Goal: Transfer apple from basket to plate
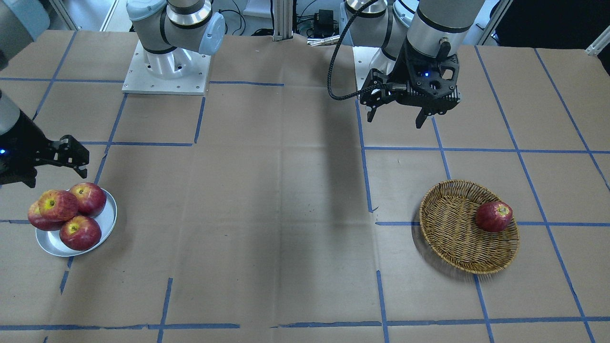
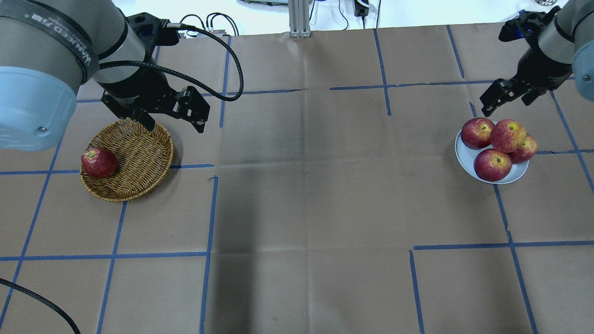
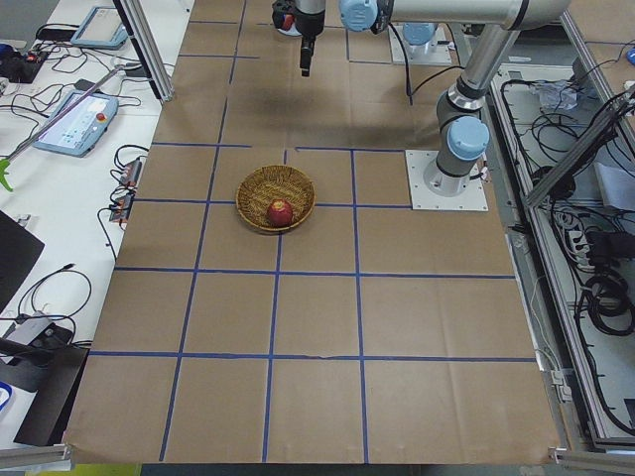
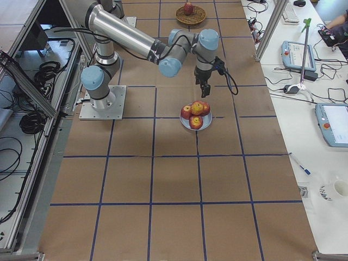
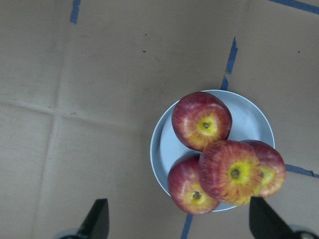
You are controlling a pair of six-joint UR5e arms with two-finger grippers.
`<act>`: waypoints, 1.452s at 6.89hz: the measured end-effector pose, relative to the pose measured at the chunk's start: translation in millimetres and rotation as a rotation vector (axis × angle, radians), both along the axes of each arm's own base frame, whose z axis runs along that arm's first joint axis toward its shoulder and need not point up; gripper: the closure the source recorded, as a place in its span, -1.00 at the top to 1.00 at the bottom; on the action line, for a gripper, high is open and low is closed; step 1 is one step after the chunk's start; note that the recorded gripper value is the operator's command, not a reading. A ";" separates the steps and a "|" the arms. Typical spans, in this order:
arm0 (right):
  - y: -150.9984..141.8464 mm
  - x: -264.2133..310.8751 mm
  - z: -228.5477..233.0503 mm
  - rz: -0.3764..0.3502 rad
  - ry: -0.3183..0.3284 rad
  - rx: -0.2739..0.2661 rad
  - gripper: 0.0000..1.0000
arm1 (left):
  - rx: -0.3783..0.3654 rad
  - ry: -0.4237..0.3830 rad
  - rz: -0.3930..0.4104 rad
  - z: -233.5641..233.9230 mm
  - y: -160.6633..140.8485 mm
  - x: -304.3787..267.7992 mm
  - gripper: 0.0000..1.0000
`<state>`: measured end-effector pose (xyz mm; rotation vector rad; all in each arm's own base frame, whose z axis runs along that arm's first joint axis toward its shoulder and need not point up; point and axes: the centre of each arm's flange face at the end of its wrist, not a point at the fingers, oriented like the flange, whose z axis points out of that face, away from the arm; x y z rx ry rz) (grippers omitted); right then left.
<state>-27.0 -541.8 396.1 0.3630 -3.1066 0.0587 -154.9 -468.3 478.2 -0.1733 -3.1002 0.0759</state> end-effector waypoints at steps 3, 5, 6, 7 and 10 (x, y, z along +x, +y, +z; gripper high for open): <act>58.5 115.1 54.6 -0.133 -0.010 0.025 1.00 | -0.001 0.000 -0.001 0.3 0.1 0.0 0.98; 84.0 153.8 77.2 -0.181 0.000 0.065 0.99 | 0.000 0.000 -0.001 0.2 0.3 0.0 0.98; 85.8 155.8 85.4 -0.189 0.007 0.084 0.99 | -0.001 0.000 0.000 0.4 0.5 0.0 0.98; 86.2 156.4 93.7 -0.194 0.009 0.084 1.00 | -0.001 0.001 0.000 0.6 0.6 0.0 0.98; 88.5 162.1 96.0 -0.206 -0.001 0.085 1.00 | -0.001 0.001 -0.001 0.6 0.8 -0.4 0.98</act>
